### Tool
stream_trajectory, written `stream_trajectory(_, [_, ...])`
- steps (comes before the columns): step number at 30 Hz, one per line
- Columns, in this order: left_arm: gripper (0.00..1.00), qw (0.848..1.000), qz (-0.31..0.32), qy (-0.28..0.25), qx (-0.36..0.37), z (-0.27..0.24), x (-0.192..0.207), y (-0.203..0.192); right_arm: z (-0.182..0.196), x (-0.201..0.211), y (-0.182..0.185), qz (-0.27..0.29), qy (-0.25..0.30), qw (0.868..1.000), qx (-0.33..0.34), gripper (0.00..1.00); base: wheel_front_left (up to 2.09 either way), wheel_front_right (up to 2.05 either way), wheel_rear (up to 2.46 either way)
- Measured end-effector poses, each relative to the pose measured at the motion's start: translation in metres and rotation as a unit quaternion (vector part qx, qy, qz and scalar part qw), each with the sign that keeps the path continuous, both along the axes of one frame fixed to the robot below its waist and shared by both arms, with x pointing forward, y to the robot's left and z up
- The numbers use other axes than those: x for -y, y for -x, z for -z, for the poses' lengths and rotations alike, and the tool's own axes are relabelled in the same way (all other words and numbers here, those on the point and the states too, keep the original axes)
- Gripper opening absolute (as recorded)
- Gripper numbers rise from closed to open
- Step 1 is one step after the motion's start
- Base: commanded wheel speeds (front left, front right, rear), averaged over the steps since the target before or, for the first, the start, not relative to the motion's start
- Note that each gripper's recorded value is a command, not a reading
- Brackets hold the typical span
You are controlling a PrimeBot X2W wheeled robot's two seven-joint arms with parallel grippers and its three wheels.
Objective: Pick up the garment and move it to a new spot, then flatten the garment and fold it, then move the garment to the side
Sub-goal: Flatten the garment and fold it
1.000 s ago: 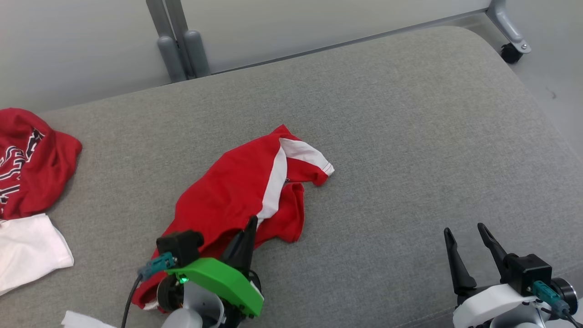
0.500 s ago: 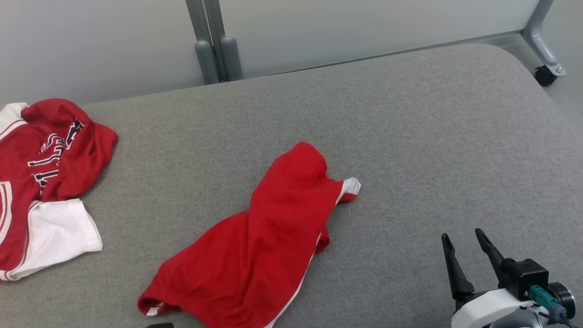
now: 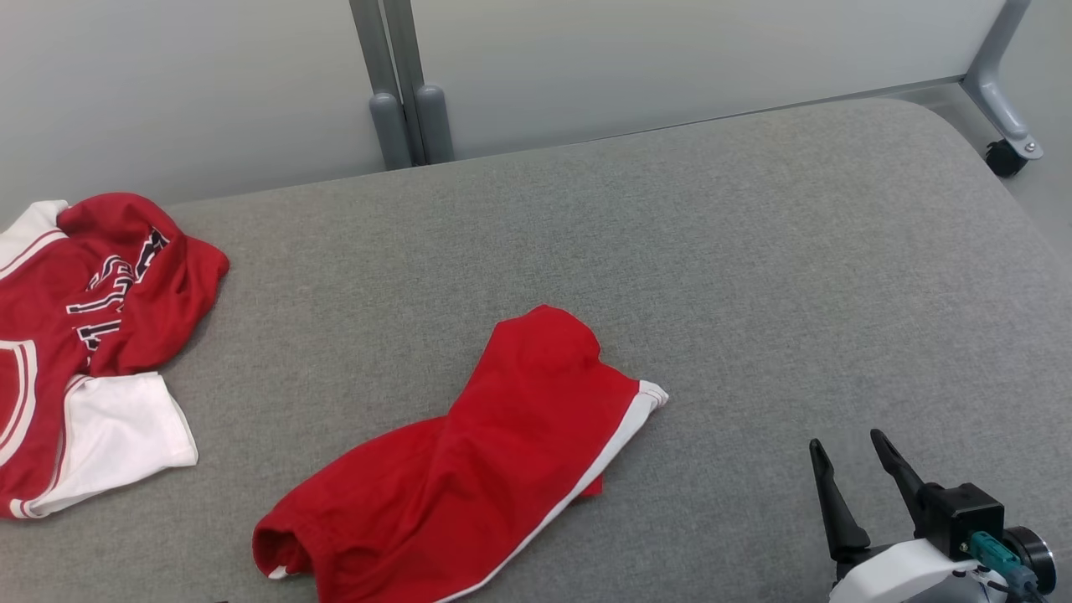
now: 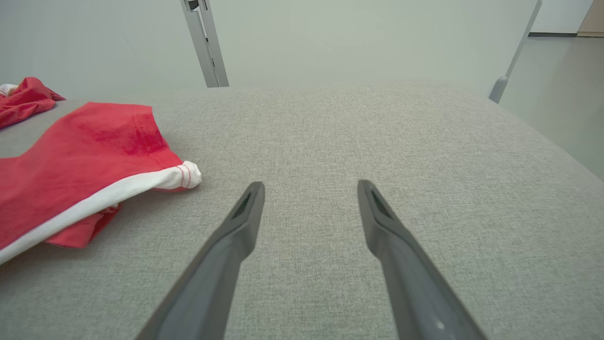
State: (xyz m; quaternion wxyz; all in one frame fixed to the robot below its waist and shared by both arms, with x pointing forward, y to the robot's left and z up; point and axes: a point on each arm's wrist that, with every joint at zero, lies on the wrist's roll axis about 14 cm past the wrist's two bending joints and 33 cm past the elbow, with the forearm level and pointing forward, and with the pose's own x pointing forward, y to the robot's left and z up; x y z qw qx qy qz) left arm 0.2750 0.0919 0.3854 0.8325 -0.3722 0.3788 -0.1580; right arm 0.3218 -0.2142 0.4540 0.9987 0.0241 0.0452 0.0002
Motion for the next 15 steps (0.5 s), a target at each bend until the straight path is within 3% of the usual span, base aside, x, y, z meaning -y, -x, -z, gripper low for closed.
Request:
stream_trajectory(1, [1.00, 1.000, 0.002, -0.017, 0.004, 0.001, -0.003, 0.000, 0.001, 0.000, 0.002, 0.000, 0.001, 1.000, -0.001, 1.00, 0.00, 0.00, 0.00])
stream_trajectory(4, [1.00, 0.998, 0.006, -0.062, 0.006, 0.007, -0.015, 0.001, 0.004, -0.001, 0.008, -0.001, 0.000, 1.000, -0.006, 1.00, 0.00, 0.00, 0.00])
stream_trajectory(5, [1.00, 0.993, 0.013, -0.116, 0.011, 0.012, -0.030, 0.000, 0.004, -0.001, 0.011, -0.001, 0.001, 1.000, -0.007, 1.00, 0.00, 0.00, 0.00])
stream_trajectory(7, [1.00, 0.986, 0.001, -0.165, 0.032, 0.008, -0.046, -0.010, 0.004, 0.001, 0.012, 0.001, 0.002, 1.000, -0.006, 1.00, 0.00, 0.00, 0.00])
stream_trajectory(10, [1.00, 0.978, -0.031, -0.179, 0.100, -0.022, -0.051, -0.047, 0.003, 0.005, 0.012, 0.006, 0.005, 1.000, -0.006, 1.00, 0.00, 0.00, 0.00])
stream_trajectory(15, [1.00, 0.967, 0.031, -0.200, 0.152, -0.043, -0.018, -0.084, 0.009, 0.002, 0.009, 0.001, 0.003, 1.000, -0.016, 1.00, 0.00, 0.00, 0.00])
